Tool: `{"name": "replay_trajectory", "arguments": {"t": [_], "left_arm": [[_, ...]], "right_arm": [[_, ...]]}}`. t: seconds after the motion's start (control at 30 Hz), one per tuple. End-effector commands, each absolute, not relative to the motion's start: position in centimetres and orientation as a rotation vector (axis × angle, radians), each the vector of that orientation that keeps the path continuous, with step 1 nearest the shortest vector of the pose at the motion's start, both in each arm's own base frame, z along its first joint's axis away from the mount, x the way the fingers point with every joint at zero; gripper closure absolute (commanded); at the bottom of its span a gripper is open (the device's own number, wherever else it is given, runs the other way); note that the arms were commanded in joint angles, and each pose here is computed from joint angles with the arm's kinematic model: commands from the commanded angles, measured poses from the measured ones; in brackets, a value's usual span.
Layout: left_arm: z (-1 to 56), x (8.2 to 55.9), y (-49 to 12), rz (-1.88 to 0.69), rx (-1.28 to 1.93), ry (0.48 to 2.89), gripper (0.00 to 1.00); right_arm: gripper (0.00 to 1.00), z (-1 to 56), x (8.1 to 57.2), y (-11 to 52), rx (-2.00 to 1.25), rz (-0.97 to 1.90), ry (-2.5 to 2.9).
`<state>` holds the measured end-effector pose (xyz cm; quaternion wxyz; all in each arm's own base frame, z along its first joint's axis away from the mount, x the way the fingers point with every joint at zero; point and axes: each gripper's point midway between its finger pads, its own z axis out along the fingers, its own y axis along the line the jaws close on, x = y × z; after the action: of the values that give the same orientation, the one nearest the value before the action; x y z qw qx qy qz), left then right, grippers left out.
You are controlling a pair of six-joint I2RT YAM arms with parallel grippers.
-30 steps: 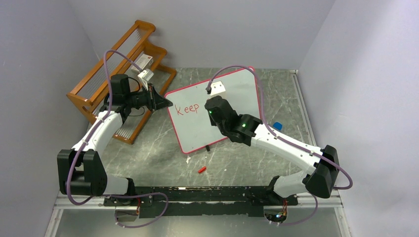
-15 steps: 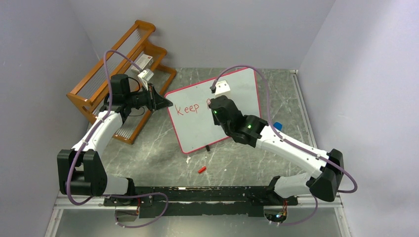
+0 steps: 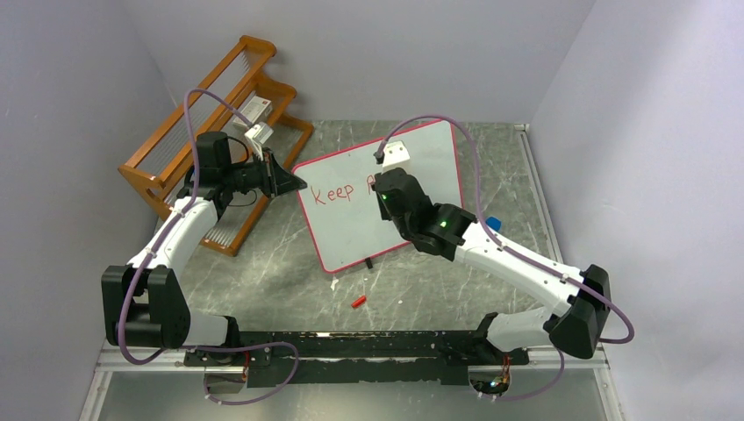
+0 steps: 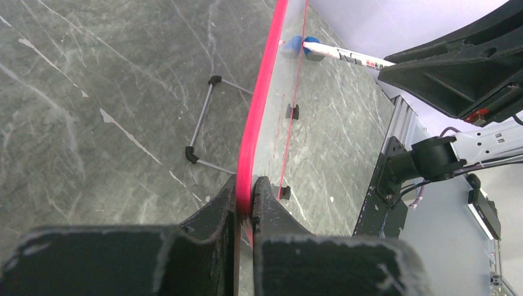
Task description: Write a sentence on the whiteboard
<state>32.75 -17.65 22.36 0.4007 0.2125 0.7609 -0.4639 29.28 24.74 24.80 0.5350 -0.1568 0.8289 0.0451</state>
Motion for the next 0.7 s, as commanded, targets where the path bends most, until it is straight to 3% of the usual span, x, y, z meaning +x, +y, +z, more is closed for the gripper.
{"name": "replay_trajectory", "arguments": {"t": [0.0,0.67], "left_arm": [[18.94,33.25,-17.4,-1.069,0.564,2.007,0.95],[19.01,33.26,-17.44,-1.072,0.565,2.004,0.95]], "right_arm": [[1.0,24.69,30.01,24.49,-0.359,0.085,1.961],[1.0,24.45,30.79,24.46,-0.34,0.062,1.955]]}}
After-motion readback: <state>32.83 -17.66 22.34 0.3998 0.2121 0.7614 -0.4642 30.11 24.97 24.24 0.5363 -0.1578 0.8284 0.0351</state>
